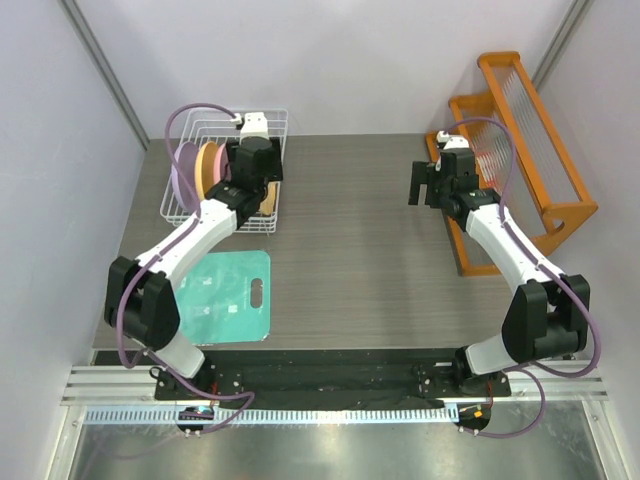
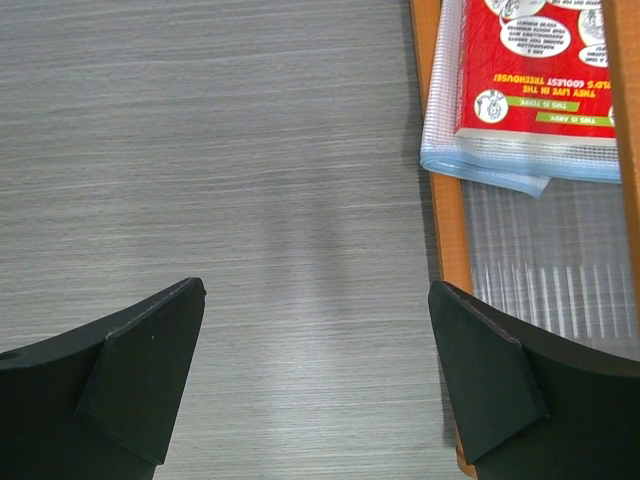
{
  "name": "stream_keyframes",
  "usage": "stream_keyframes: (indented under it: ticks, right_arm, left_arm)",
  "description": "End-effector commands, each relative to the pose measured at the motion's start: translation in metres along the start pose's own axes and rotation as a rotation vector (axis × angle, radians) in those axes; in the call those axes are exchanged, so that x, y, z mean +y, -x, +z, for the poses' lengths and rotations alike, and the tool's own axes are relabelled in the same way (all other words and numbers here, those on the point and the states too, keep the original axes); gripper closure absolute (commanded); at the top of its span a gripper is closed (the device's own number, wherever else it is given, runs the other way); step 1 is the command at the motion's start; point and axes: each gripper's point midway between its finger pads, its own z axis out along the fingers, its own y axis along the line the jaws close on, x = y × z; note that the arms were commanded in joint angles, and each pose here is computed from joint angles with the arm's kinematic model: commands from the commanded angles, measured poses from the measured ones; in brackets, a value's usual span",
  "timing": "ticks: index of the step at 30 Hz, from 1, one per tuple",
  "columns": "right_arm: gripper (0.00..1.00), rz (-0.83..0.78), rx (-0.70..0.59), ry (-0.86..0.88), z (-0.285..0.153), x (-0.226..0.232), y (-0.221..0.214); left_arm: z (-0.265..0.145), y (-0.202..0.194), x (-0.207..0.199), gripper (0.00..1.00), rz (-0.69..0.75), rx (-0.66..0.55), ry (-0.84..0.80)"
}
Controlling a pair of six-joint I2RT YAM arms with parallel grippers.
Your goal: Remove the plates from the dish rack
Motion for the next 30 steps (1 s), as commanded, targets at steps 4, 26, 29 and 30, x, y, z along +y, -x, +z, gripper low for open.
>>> stream_keyframes:
  ticks: [4, 26, 29, 30]
  right_arm:
    - [0.0, -0.009, -0.031, 0.0, -0.001, 0.002, 0.018]
    - [0.0, -0.017, -0.005, -0.013, 0.003, 0.0, 0.011]
    - [0.0, -0.017, -0.002, -0.016, 0.004, -0.001, 0.011]
    - [0.0, -0.018, 0.001, -0.015, 0.004, -0.001, 0.01]
  left_arm:
    - [-0.021, 0.044, -0.007, 0.36, -0.04, -0.098, -0.042]
    - [0.035, 0.001, 0.018, 0.57, 0.087, -0.02, 0.236]
    - [0.039, -0.005, 0.024, 0.72, 0.09, 0.008, 0.267]
    - [0.039, -0.006, 0.024, 0.8, 0.088, 0.012, 0.267]
